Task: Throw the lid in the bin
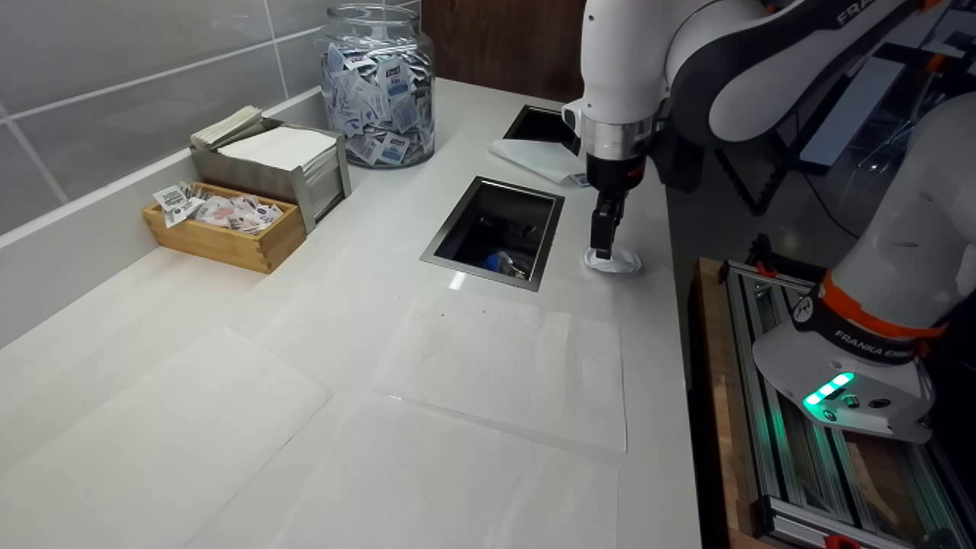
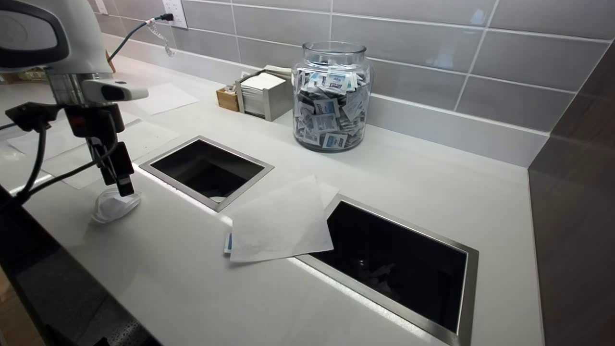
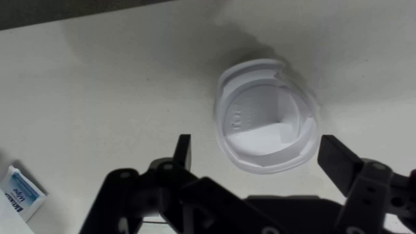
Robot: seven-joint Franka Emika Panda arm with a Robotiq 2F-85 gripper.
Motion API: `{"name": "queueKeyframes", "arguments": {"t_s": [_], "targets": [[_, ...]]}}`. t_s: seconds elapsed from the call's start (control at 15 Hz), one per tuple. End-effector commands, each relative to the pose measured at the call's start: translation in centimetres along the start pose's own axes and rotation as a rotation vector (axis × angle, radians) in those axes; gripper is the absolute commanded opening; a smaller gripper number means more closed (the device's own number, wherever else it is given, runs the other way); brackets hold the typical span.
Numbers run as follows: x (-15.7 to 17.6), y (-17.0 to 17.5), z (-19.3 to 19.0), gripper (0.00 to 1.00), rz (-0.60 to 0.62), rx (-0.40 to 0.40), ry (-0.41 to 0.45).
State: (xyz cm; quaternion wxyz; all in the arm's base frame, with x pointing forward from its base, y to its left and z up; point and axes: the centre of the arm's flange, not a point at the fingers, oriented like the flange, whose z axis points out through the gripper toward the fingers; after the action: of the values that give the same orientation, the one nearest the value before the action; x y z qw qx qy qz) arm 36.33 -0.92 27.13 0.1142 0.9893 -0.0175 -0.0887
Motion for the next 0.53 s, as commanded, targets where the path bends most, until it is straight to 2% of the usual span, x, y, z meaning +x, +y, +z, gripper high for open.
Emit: {"name": "queueKeyframes", "arguments": {"t_s": [0.0, 0.47], "targets": [[0.4, -0.2, 2.6, 1.00, -0.078, 0.016, -0.039], [0.5, -1.2, 4.3, 1.00, -0.200, 0.037, -0.092]]}}
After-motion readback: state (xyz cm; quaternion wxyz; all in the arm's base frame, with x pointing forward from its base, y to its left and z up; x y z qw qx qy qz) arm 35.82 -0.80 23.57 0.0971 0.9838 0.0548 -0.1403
